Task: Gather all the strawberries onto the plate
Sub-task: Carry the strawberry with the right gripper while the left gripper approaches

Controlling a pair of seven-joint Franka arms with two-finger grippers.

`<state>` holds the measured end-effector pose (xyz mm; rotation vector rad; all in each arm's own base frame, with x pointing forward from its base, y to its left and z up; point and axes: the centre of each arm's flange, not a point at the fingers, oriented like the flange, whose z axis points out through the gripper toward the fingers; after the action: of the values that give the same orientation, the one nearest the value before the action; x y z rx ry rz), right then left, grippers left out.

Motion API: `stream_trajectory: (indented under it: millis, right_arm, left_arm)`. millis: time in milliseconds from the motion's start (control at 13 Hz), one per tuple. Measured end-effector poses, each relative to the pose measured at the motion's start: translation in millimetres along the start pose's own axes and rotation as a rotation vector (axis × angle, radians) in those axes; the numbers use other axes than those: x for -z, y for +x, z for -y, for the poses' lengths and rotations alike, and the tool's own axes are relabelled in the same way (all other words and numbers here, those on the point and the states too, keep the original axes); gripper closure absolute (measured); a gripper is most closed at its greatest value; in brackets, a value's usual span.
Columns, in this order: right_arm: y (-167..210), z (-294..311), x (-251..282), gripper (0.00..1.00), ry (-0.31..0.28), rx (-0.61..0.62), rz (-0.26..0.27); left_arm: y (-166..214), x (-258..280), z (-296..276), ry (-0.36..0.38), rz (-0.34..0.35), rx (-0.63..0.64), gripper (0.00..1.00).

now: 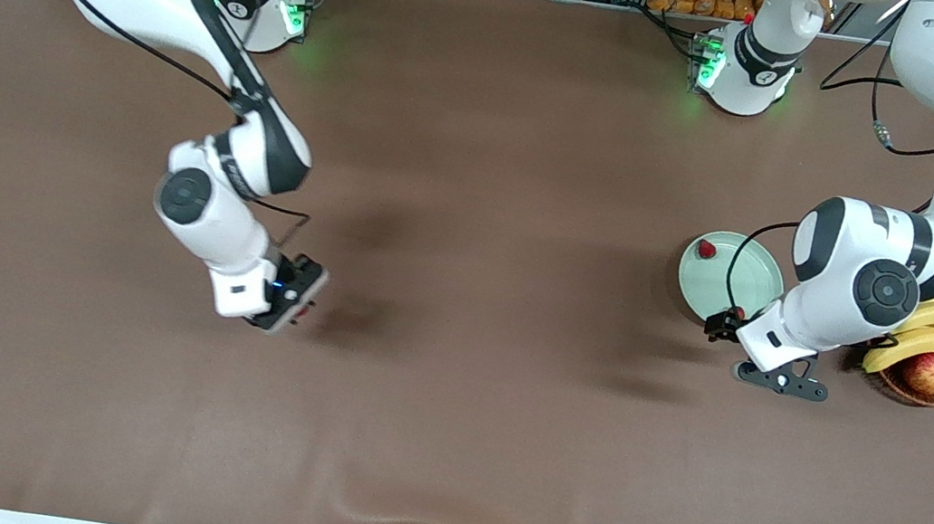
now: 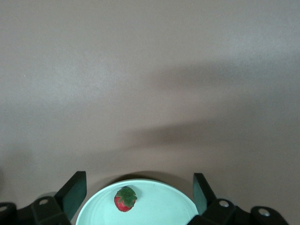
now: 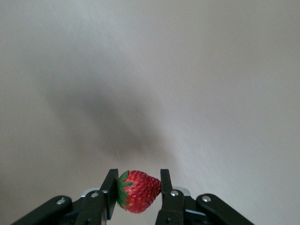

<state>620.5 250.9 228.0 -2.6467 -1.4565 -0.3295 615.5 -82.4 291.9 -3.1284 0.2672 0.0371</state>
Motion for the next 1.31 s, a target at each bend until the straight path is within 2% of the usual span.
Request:
stream_trajectory:
  millis: [231, 538, 846, 1308]
  right_arm:
    - [56.7, 58.9, -17.3, 0.59, 0.008, -0.023, -0.071]
    - [130.7, 158.6, -5.8, 0.59, 0.039, -0.063, -0.129]
    - [160.0, 211.3, -29.7, 0.59, 0.079, -0.124, -0.135]
    - [182.9, 266.8, -83.2, 0.59, 0.031, -0.136, -0.113]
  left_arm:
    - [1.7, 2.5, -15.3, -0.009, -0.005, -0.023, 0.0]
    - [1.5, 5.5, -59.0, -0.038, -0.009, -0.025, 0.0]
    - [-3.8, 8.7, -110.0, -0.067, -0.004, 0.033, 0.0]
    - [-12.1, -17.5, -145.0, -0.129, 0.061, 0.066, 0.0]
